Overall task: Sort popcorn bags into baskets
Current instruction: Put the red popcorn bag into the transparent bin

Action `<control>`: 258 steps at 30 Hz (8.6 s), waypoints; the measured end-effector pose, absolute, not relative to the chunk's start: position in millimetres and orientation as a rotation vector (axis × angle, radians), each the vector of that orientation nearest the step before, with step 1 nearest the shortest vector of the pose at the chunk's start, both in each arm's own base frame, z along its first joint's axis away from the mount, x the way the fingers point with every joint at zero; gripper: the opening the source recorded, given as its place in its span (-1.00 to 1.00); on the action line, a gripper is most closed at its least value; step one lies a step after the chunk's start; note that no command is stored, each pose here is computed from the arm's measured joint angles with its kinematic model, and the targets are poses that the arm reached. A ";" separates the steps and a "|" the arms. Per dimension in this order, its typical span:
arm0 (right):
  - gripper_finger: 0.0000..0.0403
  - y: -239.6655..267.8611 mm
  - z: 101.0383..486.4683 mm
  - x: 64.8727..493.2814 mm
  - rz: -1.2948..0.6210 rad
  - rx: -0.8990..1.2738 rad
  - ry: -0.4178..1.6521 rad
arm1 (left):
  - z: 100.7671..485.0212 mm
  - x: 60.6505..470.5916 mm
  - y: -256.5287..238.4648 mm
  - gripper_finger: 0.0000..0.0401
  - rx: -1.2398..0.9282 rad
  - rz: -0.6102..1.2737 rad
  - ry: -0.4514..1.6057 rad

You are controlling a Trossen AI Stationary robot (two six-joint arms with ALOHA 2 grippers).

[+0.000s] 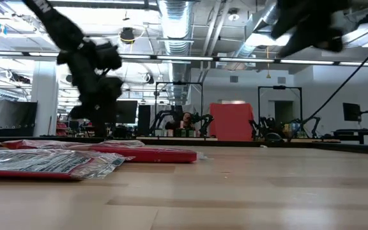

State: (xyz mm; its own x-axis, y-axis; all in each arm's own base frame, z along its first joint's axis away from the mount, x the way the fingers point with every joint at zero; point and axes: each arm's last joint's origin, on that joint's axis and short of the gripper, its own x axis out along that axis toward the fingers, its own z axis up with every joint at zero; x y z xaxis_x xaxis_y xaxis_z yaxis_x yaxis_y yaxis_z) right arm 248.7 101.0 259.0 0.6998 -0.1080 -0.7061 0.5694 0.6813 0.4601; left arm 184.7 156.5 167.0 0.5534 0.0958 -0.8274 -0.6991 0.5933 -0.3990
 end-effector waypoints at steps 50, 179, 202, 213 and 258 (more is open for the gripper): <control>0.35 -136.7 138.0 436.9 -0.693 1.095 0.445 | 94.5 175.2 155.5 -0.99 -0.977 0.684 0.711; -0.74 168.6 212.5 65.3 -0.199 0.889 1.257 | 209.7 152.6 103.8 -0.70 -0.995 0.577 0.286; -0.18 160.7 230.2 86.4 -0.251 0.964 1.170 | 209.8 153.3 102.0 -0.39 -0.955 0.502 0.319; -0.33 119.5 267.3 155.0 -0.192 0.770 0.914 | 183.7 146.6 66.6 -0.64 -0.866 0.312 0.768; -0.41 125.0 153.8 334.6 0.125 0.705 0.718 | 123.3 175.6 -163.3 -1.00 -0.549 0.215 1.102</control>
